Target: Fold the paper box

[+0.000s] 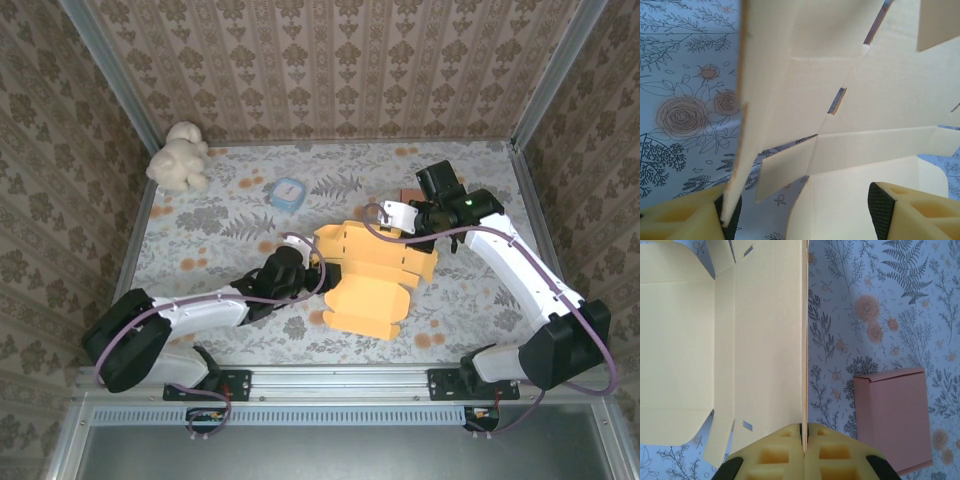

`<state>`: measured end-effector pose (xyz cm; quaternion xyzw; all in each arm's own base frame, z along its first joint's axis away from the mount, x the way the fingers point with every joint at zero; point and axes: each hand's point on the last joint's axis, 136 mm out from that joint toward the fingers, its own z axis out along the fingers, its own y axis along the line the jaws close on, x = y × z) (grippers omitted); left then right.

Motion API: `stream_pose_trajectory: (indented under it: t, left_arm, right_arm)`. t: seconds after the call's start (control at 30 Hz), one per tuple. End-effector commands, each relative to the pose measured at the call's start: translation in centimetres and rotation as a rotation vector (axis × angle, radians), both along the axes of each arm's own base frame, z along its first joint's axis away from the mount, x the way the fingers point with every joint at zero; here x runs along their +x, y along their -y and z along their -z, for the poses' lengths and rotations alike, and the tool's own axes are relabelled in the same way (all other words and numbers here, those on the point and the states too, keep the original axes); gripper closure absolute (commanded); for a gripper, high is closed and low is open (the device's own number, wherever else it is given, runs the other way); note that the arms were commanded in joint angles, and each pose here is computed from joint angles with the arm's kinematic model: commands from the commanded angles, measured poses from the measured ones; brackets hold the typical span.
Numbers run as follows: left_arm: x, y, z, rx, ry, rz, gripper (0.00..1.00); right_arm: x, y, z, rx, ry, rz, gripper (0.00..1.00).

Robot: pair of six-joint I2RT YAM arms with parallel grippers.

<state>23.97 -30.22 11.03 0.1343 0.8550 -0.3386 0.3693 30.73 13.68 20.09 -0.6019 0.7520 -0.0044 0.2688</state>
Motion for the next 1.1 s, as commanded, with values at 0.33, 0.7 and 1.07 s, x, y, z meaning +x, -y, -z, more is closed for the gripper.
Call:
stream_pose_trajectory:
  t: [0.33, 0.7, 1.07]
  left_arm:
    - [-0.6, 2.8, -1.2, -0.075, 0.033, 0.044, 0.26]
    - [0.4, 2.4, -1.2, -0.019, 0.126, -0.011, 0.23]
    - [2.1, 1.5, -0.6, 0.058, 0.194, -0.082, 0.22]
  right_arm:
    - [-0.2, -0.2, -0.8, 0.054, 0.023, 0.016, 1.00]
    - [-0.4, -0.3, -0.9, 0.071, 0.033, 0.010, 1.00]
    - [-0.8, -0.6, -1.2, 0.093, 0.036, -0.002, 1.00]
